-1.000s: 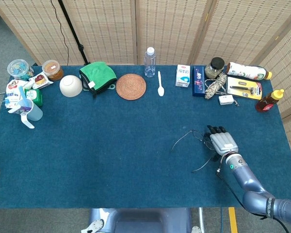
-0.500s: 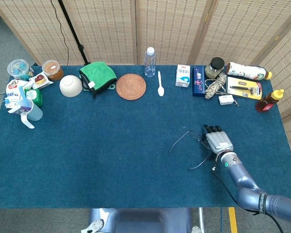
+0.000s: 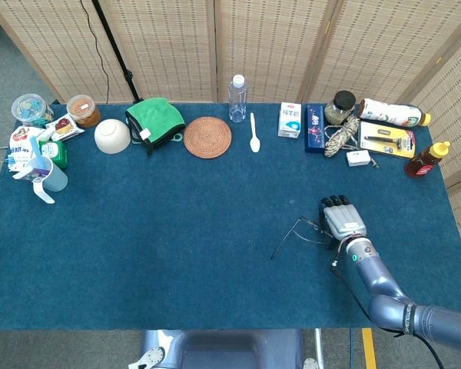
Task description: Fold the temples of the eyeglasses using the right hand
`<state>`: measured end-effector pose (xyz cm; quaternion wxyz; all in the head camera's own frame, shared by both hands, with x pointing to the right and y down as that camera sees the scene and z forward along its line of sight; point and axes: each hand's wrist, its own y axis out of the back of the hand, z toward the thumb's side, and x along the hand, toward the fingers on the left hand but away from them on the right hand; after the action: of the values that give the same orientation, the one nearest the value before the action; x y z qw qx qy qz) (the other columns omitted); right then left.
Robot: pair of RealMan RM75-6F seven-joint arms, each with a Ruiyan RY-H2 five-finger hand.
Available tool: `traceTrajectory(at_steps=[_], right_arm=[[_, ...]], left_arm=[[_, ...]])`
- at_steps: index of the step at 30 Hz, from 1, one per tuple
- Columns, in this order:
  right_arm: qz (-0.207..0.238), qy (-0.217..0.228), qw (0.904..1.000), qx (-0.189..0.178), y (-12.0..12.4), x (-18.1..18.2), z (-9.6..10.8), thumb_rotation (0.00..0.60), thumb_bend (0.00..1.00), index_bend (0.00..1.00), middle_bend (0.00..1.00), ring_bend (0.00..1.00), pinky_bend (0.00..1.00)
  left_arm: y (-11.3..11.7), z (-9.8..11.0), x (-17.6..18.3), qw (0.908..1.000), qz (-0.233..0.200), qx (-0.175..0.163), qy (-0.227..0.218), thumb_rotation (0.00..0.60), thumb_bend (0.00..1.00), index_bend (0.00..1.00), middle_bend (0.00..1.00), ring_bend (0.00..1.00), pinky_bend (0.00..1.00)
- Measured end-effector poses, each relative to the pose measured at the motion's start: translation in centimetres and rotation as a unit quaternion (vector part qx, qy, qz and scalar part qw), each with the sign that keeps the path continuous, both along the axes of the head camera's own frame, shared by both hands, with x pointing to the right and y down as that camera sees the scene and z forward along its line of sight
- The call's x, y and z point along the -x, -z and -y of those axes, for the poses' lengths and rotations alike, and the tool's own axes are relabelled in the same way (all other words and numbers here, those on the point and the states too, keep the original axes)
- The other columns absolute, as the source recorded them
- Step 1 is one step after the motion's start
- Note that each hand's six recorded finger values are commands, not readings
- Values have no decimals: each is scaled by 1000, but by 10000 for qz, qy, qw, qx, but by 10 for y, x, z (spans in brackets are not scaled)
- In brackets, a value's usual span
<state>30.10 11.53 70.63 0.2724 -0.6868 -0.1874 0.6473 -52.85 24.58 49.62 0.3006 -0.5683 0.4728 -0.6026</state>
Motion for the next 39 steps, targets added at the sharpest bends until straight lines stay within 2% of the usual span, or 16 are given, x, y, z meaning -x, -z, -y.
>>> traceTrajectory(at_steps=[9, 21, 28, 33, 39], right_arm=[[-27, -137, 9999, -42, -2, -2, 6, 600, 92, 608, 211, 22, 55], [-69, -342, 9992, 186, 0, -11, 11, 600, 92, 370, 135, 8, 51], [-141, -433, 9985, 295, 5, -16, 15, 600, 92, 344, 121, 1, 50], [-126, -495, 9984, 231, 12, -19, 15, 600, 92, 332, 112, 0, 50], [253, -566, 9981, -41, 30, -10, 18, 600, 92, 292, 82, 0, 50]], left_arm=[[-2, 0, 0, 10000, -3, 30, 1, 359, 277, 124, 22, 39, 0], [-4, 1, -4, 10000, -33, 34, -40, 359, 278, 124, 22, 39, 0], [-4, 2, -6, 10000, -23, 39, -64, 361, 277, 124, 22, 39, 0], [-3, 5, -9, 9999, -35, 2, -119, 360, 277, 124, 22, 39, 0], [-4, 6, -11, 9999, -52, -3, -145, 360, 277, 124, 22, 39, 0]])
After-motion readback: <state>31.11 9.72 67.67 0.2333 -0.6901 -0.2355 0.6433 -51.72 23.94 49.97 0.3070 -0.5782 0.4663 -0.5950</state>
